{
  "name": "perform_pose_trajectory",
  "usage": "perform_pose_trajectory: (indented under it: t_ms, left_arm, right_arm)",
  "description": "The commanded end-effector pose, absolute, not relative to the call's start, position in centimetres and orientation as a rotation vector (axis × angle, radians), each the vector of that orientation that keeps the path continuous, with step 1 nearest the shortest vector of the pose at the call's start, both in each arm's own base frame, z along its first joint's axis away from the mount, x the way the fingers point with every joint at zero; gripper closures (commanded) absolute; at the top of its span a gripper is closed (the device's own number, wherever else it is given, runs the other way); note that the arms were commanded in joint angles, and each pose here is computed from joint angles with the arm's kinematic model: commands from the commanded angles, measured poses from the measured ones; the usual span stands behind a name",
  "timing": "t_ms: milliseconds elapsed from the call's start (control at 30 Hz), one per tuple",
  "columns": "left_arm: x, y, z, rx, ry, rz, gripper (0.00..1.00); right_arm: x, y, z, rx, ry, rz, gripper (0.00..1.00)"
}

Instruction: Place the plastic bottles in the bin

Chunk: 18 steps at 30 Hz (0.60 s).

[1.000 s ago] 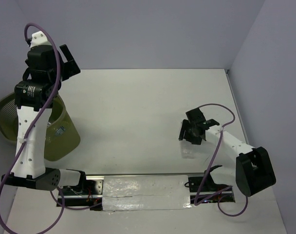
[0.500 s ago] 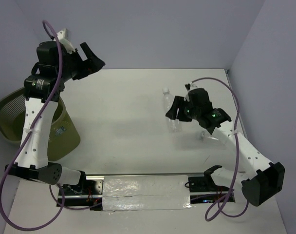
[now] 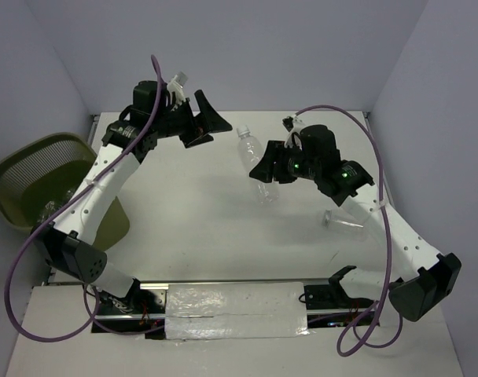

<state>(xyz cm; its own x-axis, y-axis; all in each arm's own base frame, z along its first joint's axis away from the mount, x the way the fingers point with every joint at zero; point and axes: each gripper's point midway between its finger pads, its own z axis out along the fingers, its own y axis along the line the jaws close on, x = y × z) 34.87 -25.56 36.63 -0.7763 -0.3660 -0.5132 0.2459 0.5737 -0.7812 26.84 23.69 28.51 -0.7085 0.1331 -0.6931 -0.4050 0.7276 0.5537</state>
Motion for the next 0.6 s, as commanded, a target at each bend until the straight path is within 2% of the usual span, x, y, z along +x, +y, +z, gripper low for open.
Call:
perform_pose_trajectory:
  t_ms: [0, 333, 433, 533, 567]
  left_arm:
    - [34.8, -27.5, 38.8, -0.054, 2.078, -1.297, 0.02]
    - [35.8, -29.6, 36.1, -0.047, 2.151, -1.296, 0.06]
    - [35.9, -30.0, 35.7, -0.043, 2.164, -1.293, 0.15]
    - [35.6, -30.4, 35.7, -0.031, 2.171, -1.285, 0.33]
    - [35.6, -30.5, 35.7, -0.033, 2.168, -1.278, 0.43]
  right_arm:
    - [26.4, 24.8, 31.0, -0.267, 2.116, 0.980, 0.42]
    - [25.3, 26.6, 30.9, -0.343, 2.127, 1.038, 0.41]
    - [25.1, 26.8, 30.3, -0.347, 2.141, 1.037, 0.40]
    - [25.1, 26.9, 29.8, -0.345, 2.153, 1.031, 0.40]
    - [25.3, 26.9, 29.7, -0.340, 2.152, 1.026, 0.40]
